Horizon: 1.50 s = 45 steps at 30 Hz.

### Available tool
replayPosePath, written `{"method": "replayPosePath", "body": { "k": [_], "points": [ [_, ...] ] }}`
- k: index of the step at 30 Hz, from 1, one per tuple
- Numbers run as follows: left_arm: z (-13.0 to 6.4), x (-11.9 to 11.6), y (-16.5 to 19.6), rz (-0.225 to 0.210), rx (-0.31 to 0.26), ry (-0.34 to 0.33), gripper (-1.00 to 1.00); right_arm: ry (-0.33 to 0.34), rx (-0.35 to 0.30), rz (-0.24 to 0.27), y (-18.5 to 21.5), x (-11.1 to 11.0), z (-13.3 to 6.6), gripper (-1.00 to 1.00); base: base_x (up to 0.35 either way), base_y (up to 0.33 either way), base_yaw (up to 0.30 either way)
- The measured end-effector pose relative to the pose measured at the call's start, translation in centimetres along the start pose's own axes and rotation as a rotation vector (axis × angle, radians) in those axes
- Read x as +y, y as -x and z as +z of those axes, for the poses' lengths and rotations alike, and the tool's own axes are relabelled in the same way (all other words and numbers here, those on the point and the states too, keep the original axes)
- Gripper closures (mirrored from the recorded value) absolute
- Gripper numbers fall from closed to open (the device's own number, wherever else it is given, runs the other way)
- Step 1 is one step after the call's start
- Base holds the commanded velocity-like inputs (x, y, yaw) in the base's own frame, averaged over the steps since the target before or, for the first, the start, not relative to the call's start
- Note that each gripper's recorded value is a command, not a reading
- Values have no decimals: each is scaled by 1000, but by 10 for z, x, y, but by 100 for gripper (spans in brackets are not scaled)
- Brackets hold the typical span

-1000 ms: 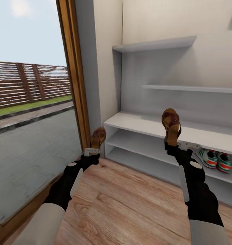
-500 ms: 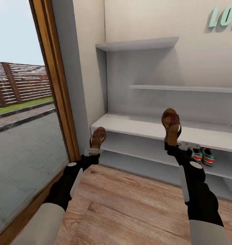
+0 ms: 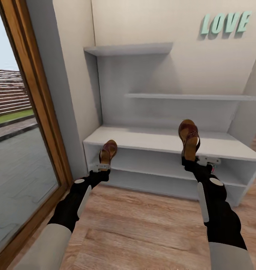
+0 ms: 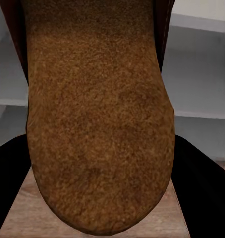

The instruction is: Pick up the two gym shoes and the two sandals from the corridor floor and place them onto the hallstand (shoe rack) in the corridor, making sure they are on the rack and not on the floor. Arrange them so the two gym shoes are next to each other and the two sandals are next to each other.

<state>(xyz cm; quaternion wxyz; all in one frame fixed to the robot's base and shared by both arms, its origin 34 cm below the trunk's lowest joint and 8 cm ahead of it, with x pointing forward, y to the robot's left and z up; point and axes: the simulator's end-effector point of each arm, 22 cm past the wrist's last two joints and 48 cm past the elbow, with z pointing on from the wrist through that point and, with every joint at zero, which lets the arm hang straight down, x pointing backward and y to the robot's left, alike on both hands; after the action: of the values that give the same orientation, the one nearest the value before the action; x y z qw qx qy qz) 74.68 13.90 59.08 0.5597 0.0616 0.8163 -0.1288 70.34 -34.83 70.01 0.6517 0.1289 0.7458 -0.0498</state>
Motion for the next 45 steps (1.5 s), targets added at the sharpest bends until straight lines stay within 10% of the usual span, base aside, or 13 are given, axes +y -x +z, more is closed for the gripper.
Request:
{"method": "replayPosePath", "body": {
  "k": [17,28,45],
  "points": [
    [-1,7,0,5,3,14,100,-2,0,0,0,-1,0,100,0,67,-103],
    [11,17,-41,-15,100,25,100,-20,33,-6,-23,-9,12,100,0,0,0],
    [19,21,-126,-46,252,40,100,-188,44,99,-31,-97,6,100,0,0,0]
  ]
}}
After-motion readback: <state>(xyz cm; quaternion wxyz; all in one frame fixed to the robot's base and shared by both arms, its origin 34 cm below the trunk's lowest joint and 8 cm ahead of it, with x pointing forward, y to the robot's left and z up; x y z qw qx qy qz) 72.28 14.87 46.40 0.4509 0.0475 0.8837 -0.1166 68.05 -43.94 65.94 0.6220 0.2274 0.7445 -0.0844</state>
